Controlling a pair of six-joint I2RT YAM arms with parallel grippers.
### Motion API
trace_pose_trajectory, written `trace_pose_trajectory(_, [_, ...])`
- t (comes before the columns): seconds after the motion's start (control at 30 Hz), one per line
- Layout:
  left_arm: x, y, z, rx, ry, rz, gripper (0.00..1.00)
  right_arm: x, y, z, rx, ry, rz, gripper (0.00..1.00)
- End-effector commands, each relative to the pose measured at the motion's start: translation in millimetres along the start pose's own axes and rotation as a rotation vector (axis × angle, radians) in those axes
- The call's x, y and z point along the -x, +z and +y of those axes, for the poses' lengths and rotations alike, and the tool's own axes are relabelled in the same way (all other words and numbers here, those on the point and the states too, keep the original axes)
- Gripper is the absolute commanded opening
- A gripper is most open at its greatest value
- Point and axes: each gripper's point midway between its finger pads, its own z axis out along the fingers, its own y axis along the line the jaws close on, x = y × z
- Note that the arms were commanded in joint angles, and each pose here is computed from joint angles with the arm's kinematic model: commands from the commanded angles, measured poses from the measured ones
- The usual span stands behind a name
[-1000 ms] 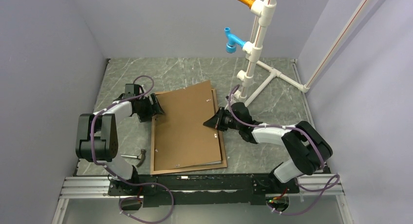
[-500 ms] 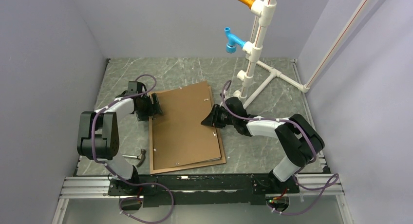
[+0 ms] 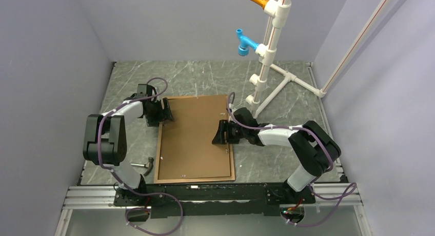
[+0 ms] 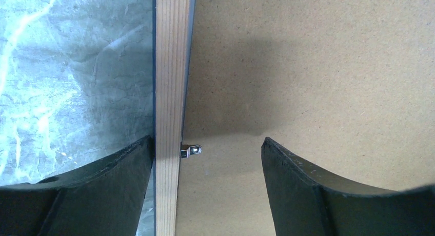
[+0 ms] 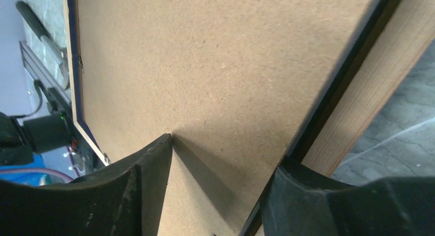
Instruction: Put the photo into the frame
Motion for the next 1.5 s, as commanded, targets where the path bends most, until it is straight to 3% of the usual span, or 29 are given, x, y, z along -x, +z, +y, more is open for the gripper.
trace_pose_trajectory(0.0, [-9.7,4.9,-26.6,-0.120,0.039,0.060,0.79,-29.5,-6.9,-33.5,-0.149,-0.154,0.092,0.63])
trace_pose_trajectory(0.17, [-12.7,7.0,-30.6,-0.136,0.061,0.079,0.79,-20.6,-9.9,-28.3,-0.153,-0.216,0.075,0.70])
trace_pose_trajectory(1.0, [-32.6,18.9,-50.2,-0.170,0.152,0.148,0.79,-32.1,17.1,-27.7,-0.151,-0.333,0.176,0.72])
trace_pose_trajectory(1.47, [-37.6,19.2,-51.8,-0.150,0.183,0.152,0.78,-38.2,31.9,-43.0,-0.359,-0.442,0.240,0.74])
